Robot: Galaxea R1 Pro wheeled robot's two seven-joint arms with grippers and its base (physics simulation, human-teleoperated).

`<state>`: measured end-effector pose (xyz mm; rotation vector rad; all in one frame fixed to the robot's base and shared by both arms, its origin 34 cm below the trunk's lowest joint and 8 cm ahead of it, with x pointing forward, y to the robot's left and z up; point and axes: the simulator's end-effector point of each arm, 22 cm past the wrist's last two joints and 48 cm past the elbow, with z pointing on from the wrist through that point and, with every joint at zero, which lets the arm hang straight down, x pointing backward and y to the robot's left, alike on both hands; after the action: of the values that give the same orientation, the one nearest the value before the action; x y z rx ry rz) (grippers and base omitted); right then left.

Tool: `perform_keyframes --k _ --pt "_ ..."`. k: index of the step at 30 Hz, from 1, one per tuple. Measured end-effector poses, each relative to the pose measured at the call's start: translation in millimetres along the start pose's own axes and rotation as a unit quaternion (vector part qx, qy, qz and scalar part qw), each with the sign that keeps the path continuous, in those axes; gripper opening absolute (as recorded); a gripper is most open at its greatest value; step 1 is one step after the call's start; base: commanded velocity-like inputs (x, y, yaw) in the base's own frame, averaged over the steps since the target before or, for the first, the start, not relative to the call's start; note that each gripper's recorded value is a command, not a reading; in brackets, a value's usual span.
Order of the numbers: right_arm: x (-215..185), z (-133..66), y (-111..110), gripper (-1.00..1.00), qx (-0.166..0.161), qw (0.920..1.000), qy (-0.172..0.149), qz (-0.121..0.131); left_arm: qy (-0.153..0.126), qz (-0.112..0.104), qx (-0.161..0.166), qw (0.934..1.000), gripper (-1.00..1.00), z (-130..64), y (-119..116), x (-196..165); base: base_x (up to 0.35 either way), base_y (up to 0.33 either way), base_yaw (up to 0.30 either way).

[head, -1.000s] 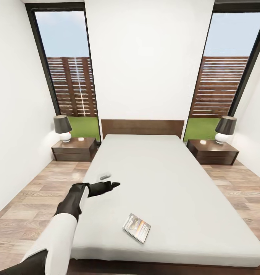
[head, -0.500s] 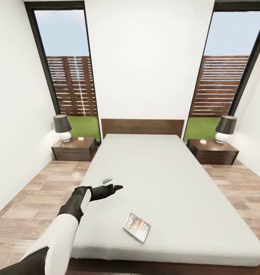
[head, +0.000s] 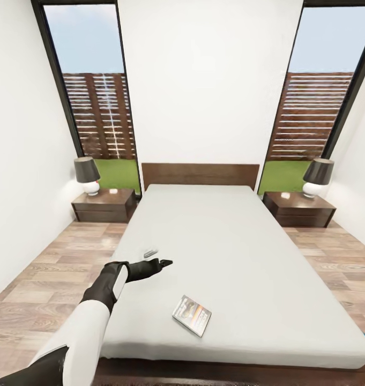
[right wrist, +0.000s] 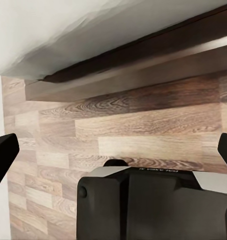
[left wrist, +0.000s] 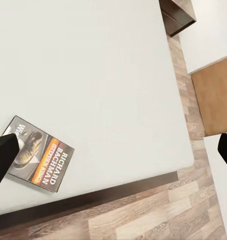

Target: In the bedroom, move the book from the bed onto either nightstand, and place the two sandals side by side next to the bed.

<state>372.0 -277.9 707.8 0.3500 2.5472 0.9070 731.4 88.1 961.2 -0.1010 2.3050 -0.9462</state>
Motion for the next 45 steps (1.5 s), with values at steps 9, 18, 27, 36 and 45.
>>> perform_keyframes --k 9,18,27,36,45 --pt "4.7 0.7 -3.0 1.0 0.003 1.0 0.005 0.004 0.005 -0.005 -0.002 1.0 1.0 4.1 5.9 4.8 0.0 0.0 0.0" --pt "9.6 1.3 -5.8 1.0 0.006 0.9999 0.011 0.008 0.01 -0.01 -0.004 0.9999 1.0 8.4 11.8 10.1 0.0 0.0 0.0" --pt "14.4 1.8 -8.5 1.0 0.008 0.9998 0.016 0.011 0.015 -0.014 -0.006 0.9998 1.0 12.6 17.4 15.4 0.0 0.0 0.0" --pt "19.3 2.3 -11.1 1.0 0.011 0.9996 0.021 0.015 0.021 -0.019 -0.008 0.9996 1.0 17.4 22.2 22.1 0.0 0.0 0.0" --pt "24.2 2.6 -13.9 1.0 0.014 0.9994 0.027 0.019 0.027 -0.023 -0.009 0.9993 1.0 22.0 26.5 28.2 0.0 0.0 0.0"
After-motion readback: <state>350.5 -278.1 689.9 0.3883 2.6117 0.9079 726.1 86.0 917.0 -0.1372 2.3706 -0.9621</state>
